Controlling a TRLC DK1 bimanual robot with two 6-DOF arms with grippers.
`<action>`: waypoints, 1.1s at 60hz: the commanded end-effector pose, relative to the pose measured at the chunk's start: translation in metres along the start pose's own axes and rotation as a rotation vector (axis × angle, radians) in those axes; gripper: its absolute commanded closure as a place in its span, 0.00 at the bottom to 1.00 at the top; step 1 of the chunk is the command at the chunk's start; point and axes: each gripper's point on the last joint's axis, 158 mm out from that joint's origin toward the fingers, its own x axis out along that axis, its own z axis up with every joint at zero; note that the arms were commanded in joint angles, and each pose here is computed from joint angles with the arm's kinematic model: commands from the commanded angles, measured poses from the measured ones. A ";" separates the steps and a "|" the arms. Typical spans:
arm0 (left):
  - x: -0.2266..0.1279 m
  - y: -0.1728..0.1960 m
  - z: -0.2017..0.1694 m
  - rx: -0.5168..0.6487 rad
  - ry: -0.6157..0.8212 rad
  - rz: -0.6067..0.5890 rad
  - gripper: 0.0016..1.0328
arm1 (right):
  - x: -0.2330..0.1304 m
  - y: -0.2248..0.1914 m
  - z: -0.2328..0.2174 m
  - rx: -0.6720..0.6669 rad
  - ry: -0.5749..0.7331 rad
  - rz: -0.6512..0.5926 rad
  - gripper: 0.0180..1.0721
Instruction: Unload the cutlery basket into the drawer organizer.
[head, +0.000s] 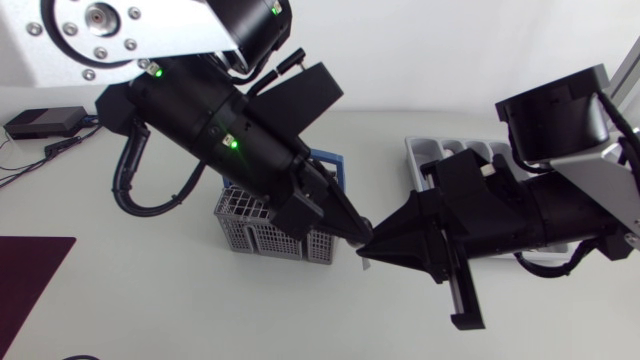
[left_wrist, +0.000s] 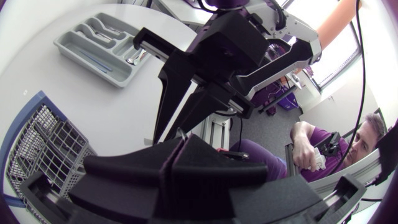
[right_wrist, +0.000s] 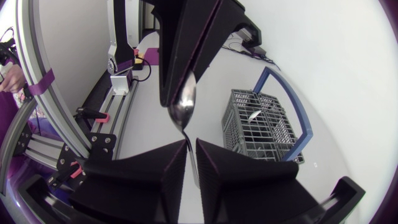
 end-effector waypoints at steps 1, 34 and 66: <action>-0.001 -0.004 0.009 0.011 -0.010 -0.018 0.85 | 0.002 0.000 0.001 -0.009 -0.002 0.014 0.91; -0.053 0.040 0.019 -0.048 -0.139 0.106 0.16 | -0.014 -0.009 -0.030 0.010 0.072 -0.030 0.94; -0.063 0.171 -0.069 -0.200 0.006 0.578 0.17 | -0.086 -0.070 -0.131 -0.017 0.301 -0.259 0.94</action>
